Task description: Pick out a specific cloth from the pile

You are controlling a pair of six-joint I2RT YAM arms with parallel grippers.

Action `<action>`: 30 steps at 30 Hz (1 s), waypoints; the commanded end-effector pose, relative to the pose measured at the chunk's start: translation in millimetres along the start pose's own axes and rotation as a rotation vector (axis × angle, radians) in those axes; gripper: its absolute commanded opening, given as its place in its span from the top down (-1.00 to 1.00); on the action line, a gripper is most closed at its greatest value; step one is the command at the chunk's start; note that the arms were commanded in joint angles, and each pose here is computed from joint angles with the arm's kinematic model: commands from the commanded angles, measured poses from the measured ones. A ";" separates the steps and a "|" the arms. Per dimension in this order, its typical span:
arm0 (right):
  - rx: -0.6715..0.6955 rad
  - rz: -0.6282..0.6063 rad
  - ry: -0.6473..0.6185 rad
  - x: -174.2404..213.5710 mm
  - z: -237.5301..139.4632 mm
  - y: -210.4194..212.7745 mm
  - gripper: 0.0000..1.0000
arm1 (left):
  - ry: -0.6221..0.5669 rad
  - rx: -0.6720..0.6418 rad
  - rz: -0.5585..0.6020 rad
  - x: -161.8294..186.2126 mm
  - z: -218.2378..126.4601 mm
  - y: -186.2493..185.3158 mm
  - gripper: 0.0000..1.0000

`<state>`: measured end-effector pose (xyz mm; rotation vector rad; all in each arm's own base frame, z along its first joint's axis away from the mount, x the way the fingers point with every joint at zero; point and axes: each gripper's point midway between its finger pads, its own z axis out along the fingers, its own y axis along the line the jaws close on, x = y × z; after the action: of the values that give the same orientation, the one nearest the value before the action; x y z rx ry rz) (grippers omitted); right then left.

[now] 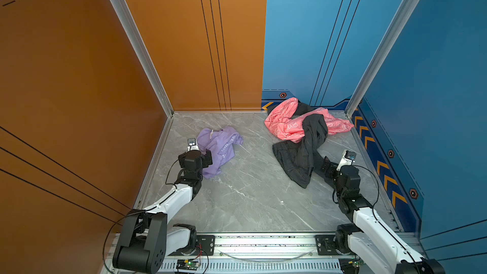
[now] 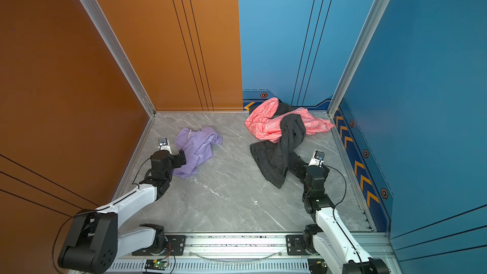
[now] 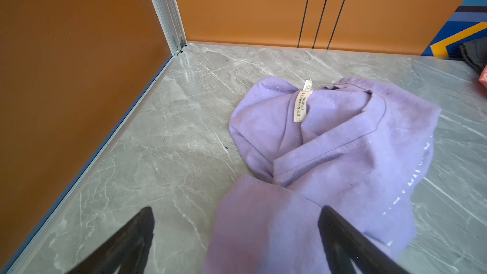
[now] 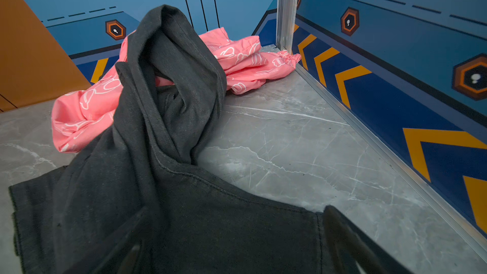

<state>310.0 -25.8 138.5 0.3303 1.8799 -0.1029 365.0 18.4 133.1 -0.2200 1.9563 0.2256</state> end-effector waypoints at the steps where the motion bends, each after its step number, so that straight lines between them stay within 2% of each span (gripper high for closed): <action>1: -0.031 -0.045 -0.060 -7.3 10.9 5.1 -1.00 | -0.071 -0.039 0.028 -6.0 4.6 7.2 -0.96; 5: -0.047 -0.053 -0.045 3.7 27.9 7.0 -1.00 | -0.077 -0.036 0.049 4.2 12.7 5.5 -0.96; 13: -0.125 -0.079 -0.085 -3.3 52.6 19.5 -1.00 | -0.112 0.012 0.079 14.4 24.3 -5.0 -0.96; 19: -0.175 -0.075 -0.120 13.8 71.0 25.9 -1.00 | -0.127 0.071 0.100 26.0 29.5 -16.4 -0.96; 21: -0.137 -0.081 -0.067 17.6 71.9 19.6 -1.00 | -0.135 0.083 0.111 26.5 28.2 -18.4 -0.96; 24: -0.145 -0.070 -0.096 15.7 73.2 20.7 -1.00 | -0.136 0.089 0.111 26.0 28.3 -19.7 -0.96; 30: -0.144 -0.096 0.013 20.0 89.3 26.4 -1.00 | -0.119 -0.006 0.080 25.2 33.1 -4.5 -0.96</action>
<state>382.8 -21.3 92.3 0.1748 1.8594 -0.0387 383.0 11.0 92.0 -0.0771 1.8667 0.2469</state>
